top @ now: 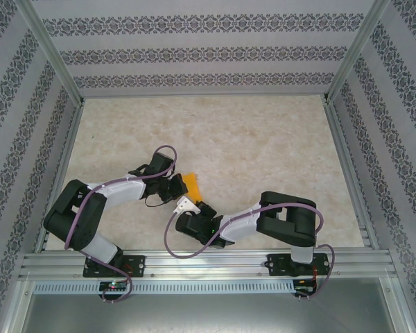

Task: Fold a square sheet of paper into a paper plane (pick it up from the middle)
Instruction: Fold the wing for the fifth time at the center of the table.

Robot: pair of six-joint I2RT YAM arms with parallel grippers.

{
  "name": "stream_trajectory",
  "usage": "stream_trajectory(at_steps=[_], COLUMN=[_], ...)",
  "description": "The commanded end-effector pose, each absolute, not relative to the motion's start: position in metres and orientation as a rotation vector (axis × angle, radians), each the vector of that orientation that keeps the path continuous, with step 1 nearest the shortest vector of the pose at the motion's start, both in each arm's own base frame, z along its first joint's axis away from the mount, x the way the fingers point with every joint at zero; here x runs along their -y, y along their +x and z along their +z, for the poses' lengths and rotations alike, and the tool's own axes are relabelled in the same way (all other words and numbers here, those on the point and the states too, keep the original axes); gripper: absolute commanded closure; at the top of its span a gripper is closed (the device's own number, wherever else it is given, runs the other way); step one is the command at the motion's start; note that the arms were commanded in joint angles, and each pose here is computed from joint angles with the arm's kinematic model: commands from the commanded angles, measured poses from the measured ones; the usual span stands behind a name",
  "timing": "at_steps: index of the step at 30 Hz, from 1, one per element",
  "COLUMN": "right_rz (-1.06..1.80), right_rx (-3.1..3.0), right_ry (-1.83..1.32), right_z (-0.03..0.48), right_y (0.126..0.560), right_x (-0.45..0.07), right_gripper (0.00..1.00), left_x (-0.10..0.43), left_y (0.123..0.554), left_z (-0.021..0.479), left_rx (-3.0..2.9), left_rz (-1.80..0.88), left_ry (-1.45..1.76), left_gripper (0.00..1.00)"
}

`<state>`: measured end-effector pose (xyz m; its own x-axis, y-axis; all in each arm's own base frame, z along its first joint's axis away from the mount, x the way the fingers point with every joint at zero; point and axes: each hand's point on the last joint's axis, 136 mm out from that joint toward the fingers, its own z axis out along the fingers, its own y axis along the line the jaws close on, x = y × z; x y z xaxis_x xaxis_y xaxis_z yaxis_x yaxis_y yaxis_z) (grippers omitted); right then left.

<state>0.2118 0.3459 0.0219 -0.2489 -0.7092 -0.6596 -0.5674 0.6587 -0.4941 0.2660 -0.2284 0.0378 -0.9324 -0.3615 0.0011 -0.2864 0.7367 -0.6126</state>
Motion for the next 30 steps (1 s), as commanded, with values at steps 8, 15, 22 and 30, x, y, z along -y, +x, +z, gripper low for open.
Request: stream_trajectory(at_steps=[8,15,22,30], right_rz=[-0.091,0.259,0.508,0.705], right_rx=[-1.993,-2.090,-2.169,-2.208], right_ry=[-0.917,-0.827,-0.716,-0.529], right_z=[0.015,0.014,0.010,0.022], right_y=[0.206,0.196,0.190,0.197], right_x=[-0.345,-0.358,-0.362,-0.354], right_gripper=[1.00,1.00,1.00,1.00], left_x=[0.212,0.178,0.162,0.162], left_y=[0.271,0.274,0.272,0.273], left_z=[0.063,0.090,0.105,0.108], left_rx=[-2.773,-2.673,-2.604,-2.584], left_rz=[-0.815,-0.675,-0.640,-0.660], left_ry=[-0.502,-0.559,-0.583,-0.579], left_gripper=[0.56,0.30,0.23,0.23])
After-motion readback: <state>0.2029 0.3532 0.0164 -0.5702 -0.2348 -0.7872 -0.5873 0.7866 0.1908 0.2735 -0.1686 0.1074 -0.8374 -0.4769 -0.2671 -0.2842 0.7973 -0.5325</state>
